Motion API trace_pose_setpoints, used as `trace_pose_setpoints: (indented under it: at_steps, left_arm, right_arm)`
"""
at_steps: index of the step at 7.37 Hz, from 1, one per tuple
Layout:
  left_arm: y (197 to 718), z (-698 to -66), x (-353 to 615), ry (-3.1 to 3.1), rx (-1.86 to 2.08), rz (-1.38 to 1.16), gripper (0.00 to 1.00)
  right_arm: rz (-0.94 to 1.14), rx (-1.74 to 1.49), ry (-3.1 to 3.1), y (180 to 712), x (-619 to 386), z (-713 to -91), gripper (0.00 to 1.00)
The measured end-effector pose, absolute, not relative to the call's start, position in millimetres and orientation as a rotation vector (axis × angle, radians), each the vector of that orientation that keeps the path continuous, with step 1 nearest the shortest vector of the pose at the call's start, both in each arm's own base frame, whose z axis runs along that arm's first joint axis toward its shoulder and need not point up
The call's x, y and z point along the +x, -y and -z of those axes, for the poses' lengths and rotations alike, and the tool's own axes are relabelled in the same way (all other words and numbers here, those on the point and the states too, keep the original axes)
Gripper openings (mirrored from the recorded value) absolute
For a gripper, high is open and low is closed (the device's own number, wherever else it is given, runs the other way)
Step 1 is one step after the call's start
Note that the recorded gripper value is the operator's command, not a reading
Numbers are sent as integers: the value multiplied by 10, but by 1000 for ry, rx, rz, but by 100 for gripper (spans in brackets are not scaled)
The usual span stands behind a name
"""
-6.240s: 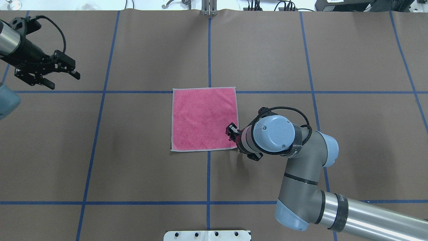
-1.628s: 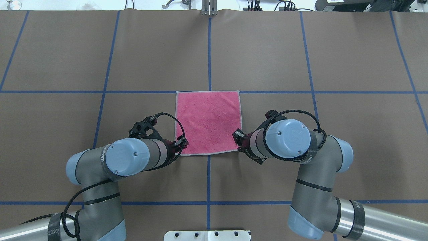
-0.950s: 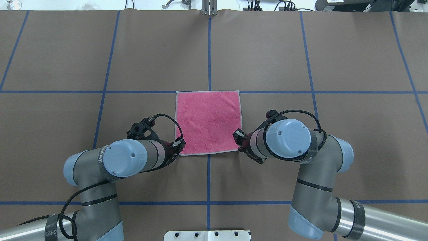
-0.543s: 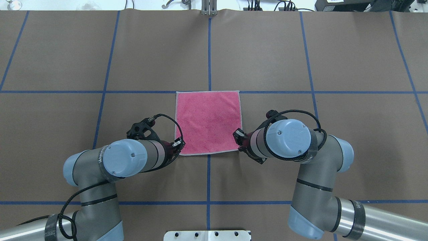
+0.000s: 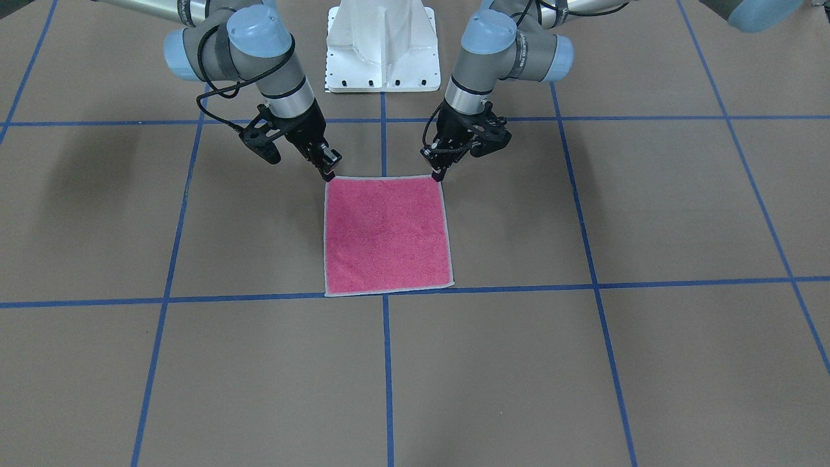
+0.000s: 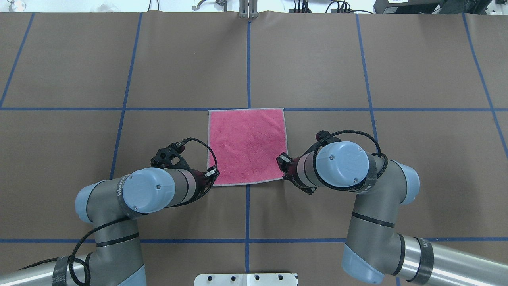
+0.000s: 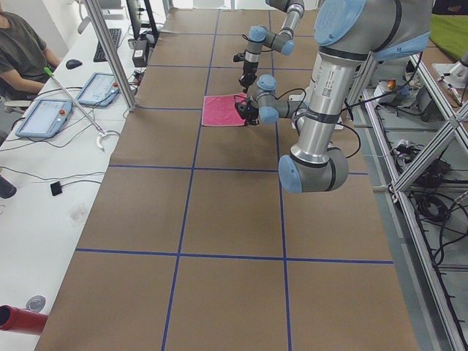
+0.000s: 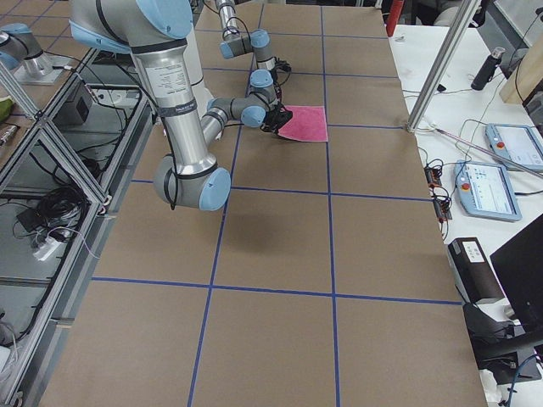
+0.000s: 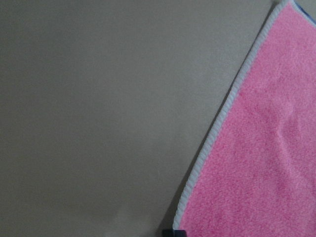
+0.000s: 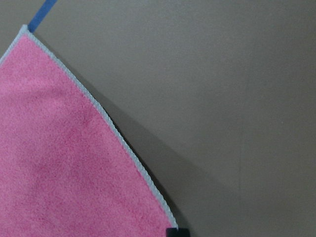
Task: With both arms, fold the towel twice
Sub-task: 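Lower both grippers and pinch the two far towel corners, then lift the far corners and fold them toward the robot onto the near edge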
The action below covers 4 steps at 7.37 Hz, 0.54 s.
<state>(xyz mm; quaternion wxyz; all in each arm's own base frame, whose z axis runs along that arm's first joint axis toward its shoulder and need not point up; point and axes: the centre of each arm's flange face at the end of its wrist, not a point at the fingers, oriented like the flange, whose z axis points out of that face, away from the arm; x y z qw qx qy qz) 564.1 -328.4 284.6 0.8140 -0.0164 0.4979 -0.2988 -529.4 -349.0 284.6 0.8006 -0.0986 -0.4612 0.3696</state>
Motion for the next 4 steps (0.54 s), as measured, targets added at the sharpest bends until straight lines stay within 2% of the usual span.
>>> trace_pose_setpoints:
  at_steps: [4]
  left_arm:
    - [3181,-2640,5565,-1085,-80,608,0]
  right_arm:
    - [-780,-224,1002,3349,-5144,-2843,0]
